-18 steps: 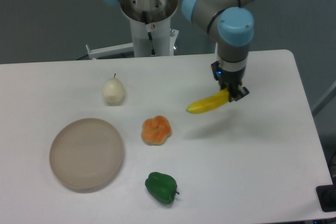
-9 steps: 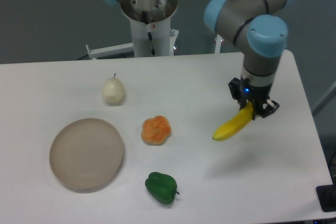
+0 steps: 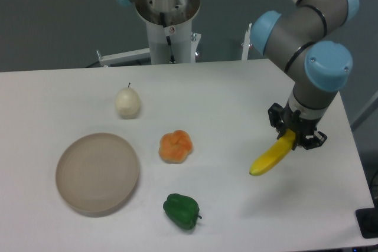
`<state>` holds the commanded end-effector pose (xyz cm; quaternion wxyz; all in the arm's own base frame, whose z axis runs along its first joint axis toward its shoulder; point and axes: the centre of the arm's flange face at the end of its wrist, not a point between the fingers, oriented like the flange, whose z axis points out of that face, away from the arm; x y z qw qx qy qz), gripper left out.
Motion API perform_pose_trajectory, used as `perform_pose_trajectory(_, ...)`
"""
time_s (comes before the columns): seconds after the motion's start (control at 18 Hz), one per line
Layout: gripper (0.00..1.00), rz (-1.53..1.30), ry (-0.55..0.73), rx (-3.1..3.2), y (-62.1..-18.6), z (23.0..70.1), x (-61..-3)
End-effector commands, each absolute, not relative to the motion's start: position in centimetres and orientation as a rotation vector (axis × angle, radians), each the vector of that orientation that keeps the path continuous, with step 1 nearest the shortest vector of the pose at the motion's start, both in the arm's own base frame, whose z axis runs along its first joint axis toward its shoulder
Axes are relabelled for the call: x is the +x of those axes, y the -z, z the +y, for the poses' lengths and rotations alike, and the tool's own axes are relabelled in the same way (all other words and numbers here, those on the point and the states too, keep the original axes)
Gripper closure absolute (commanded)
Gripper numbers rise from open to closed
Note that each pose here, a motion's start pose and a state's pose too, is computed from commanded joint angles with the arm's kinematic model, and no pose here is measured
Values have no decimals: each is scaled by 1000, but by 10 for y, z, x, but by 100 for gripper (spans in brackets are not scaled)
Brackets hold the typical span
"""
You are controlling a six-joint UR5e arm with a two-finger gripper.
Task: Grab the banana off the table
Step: 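Lift the held banana off the table and carry it away from the pear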
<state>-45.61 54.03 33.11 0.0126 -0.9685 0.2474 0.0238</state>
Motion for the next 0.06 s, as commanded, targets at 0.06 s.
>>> perform_pose_trajectory(0.06,79,771,-73,-3021,-329,540,-456)
